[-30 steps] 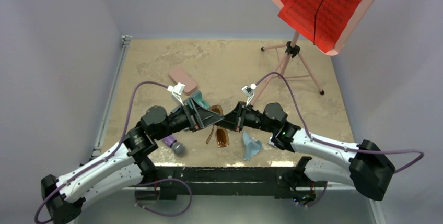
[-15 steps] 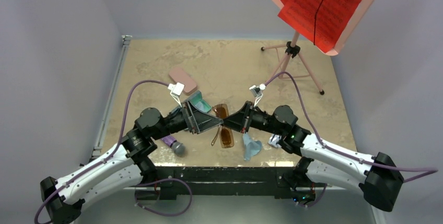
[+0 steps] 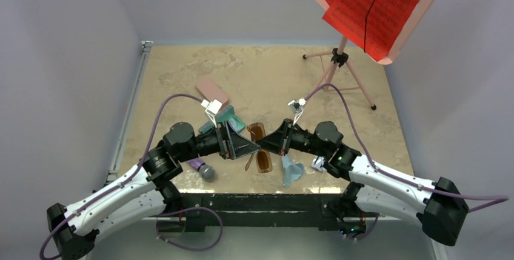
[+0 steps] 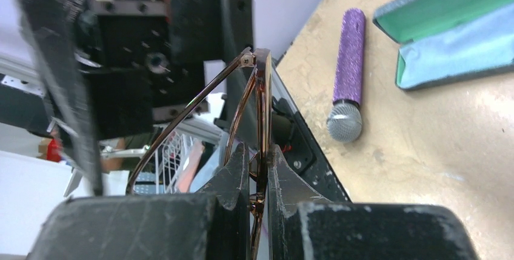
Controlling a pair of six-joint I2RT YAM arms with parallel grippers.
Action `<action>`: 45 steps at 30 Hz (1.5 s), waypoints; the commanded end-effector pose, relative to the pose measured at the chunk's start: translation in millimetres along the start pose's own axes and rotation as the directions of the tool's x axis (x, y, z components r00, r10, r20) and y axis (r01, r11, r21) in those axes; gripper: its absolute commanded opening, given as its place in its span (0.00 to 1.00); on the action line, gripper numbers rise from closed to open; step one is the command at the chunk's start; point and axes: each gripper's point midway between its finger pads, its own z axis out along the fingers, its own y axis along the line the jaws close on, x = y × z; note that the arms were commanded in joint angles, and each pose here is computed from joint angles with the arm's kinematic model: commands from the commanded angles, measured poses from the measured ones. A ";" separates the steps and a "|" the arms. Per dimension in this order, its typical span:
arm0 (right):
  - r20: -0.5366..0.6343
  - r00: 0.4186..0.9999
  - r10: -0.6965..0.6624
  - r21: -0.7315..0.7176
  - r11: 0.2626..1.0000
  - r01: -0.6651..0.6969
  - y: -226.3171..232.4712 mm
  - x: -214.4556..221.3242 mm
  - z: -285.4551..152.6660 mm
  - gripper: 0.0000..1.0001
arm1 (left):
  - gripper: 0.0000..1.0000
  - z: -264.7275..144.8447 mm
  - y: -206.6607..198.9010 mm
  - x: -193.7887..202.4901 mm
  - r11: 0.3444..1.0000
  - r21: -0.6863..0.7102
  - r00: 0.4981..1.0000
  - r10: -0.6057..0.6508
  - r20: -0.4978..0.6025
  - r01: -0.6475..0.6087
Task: Organize the sunglasses
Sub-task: Fold the left temple of the sunglasses on the sunglasses, then pass from the right arm to the left
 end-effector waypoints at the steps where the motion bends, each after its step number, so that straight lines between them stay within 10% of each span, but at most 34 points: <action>1: 0.112 0.989 -0.095 -0.142 0.984 0.111 57.9 -39.7 -1.4 0.00 | 1.00 -7.6 20.3 13.7 0.994 -0.107 0.998 -0.006 -0.059 0.000; 21: 0.130 0.989 -0.067 -0.348 0.931 0.109 99.2 -41.4 -13.6 0.00 | 0.99 6.3 17.4 20.1 0.999 -0.022 0.996 -0.027 -0.085 0.025; 45: 0.244 0.969 0.023 -0.087 0.996 -0.002 36.9 -56.5 -0.3 0.00 | 0.68 5.6 -41.4 26.0 0.938 0.341 0.989 -0.012 -0.150 0.063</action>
